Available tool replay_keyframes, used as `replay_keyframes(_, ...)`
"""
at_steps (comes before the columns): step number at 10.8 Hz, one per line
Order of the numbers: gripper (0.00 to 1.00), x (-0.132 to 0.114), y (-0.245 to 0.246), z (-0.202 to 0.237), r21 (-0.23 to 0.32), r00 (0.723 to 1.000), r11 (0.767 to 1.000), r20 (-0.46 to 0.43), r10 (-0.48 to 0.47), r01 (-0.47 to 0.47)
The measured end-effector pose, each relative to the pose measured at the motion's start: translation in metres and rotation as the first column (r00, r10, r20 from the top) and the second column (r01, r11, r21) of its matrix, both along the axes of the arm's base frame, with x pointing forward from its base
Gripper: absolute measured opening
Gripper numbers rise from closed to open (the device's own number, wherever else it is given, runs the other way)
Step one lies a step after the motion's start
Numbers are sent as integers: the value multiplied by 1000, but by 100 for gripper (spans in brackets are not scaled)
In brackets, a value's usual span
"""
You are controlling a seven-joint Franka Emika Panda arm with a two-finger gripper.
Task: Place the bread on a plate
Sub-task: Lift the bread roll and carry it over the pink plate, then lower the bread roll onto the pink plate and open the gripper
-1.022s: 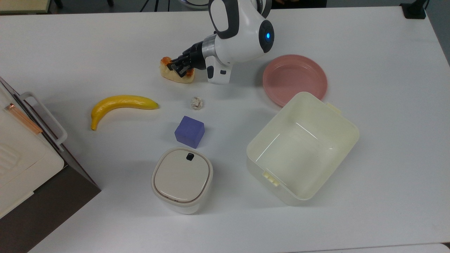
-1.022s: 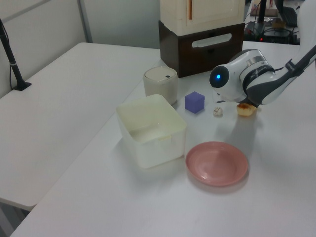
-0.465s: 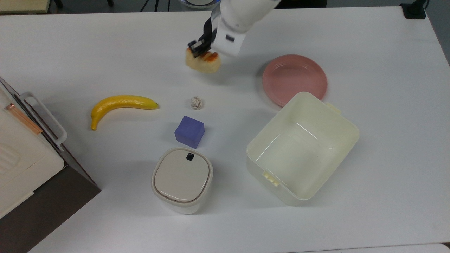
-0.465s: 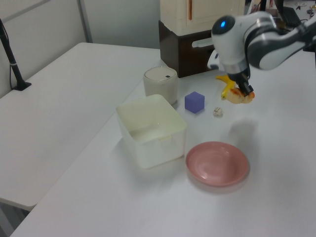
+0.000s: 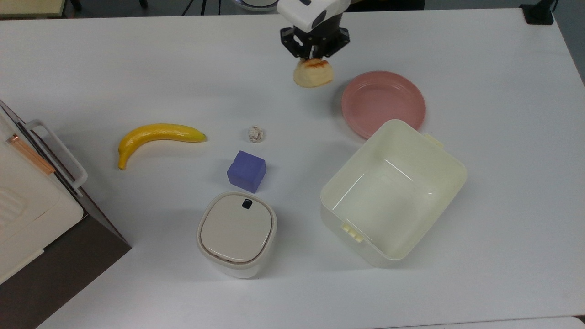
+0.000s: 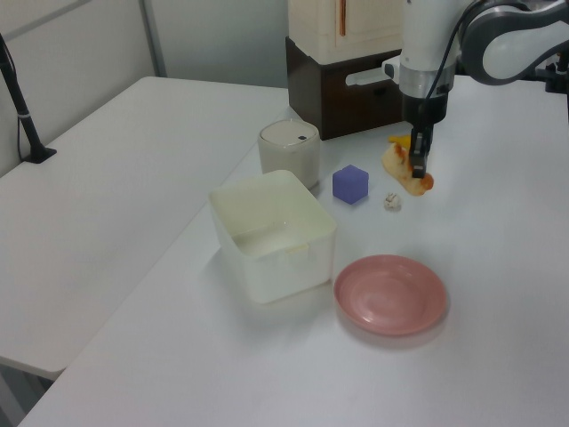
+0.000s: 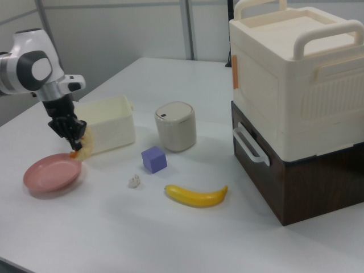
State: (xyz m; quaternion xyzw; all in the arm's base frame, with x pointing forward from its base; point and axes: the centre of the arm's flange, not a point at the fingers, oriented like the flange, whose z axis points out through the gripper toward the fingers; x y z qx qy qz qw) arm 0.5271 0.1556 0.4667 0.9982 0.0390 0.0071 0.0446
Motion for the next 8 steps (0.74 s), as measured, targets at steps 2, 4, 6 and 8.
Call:
replay_keyframes(2, 9, -13, 65, -10, 23, 999, 999, 39, -27, 26)
replay_keyframes(4, 9, -38, 142, -32, -9, 999, 1000, 45, 10, -10)
replay_keyframes(6, 9, -48, 178, -62, -53, 999, 998, 27, 40, -39)
replay_keyframes(8, 16, -42, 182, -81, -75, 999, 996, 7, 51, -51)
